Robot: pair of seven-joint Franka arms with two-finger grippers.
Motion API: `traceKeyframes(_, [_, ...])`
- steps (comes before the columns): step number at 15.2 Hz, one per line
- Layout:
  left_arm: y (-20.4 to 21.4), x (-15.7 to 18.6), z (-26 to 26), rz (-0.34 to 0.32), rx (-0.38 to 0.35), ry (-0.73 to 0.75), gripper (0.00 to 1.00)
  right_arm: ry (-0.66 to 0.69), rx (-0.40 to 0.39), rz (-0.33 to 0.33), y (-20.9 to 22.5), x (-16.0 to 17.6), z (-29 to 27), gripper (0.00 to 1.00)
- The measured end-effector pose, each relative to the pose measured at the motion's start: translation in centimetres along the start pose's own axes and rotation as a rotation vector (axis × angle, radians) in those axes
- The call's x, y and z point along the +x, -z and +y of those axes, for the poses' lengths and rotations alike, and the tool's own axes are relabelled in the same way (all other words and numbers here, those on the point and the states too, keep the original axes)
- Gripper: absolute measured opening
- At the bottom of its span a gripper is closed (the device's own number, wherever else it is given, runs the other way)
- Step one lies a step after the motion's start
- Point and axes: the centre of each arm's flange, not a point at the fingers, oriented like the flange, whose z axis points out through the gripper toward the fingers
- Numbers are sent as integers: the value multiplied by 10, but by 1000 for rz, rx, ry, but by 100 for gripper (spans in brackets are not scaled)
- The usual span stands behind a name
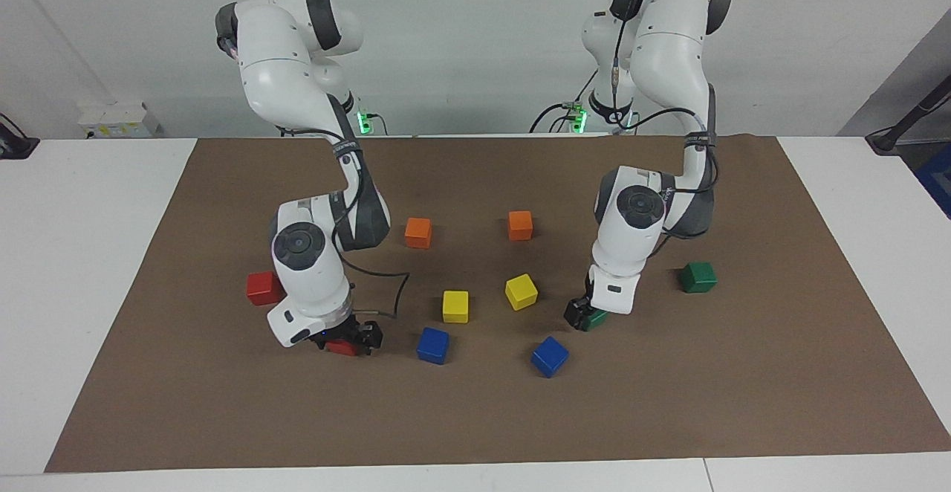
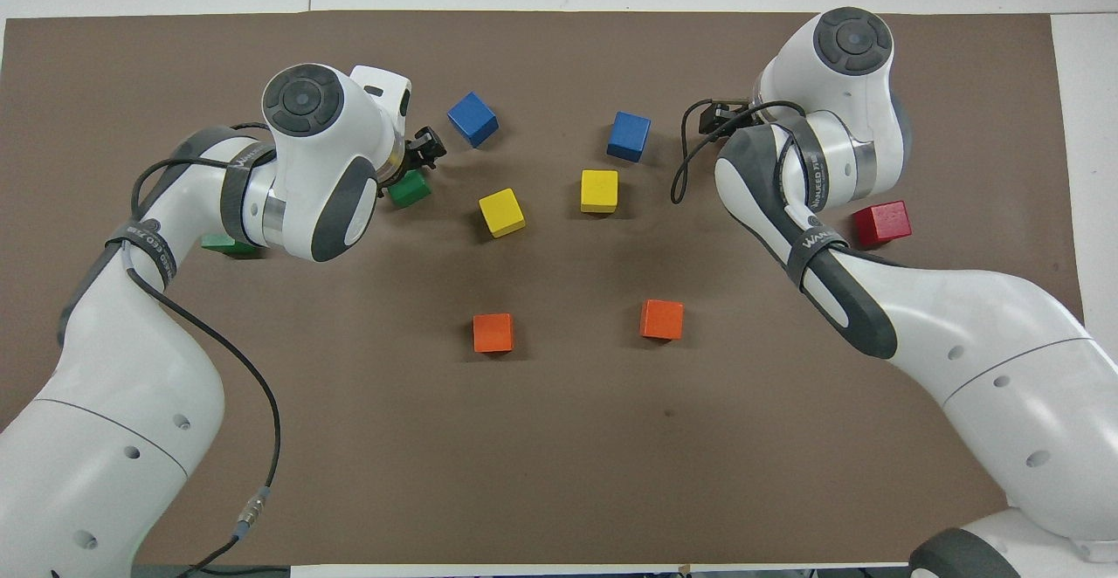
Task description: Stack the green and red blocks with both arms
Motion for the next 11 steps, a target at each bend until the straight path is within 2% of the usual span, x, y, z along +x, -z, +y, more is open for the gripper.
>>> traceKeyframes(1, [0, -1, 0, 3, 5, -4, 68, 0, -1, -4, -2, -1, 0, 93])
traceKeyframes(2, [1, -2, 0, 10, 21, -17, 56, 1, -3, -7, -3, -2, 1, 90])
traceKeyframes(3, [3, -2, -2, 12, 53, -32, 55, 1, -5, -13, -4, -3, 1, 90])
traceKeyframes(5, [24, 4, -5, 6, 116, -40, 55, 1, -13, -32, -6, -5, 2, 72])
traceKeyframes(7, [58, 16, -7, 15, 124, -27, 55, 1, -19, -45, -5, -6, 3, 69])
traceKeyframes(9, [91, 28, -26, 10, 134, -74, 55, 1, -21, -49, -3, -7, 3, 54])
traceKeyframes(11, [117, 46, -64, -36, 135, -187, 55, 1, -25, -59, -2, -8, 4, 54])
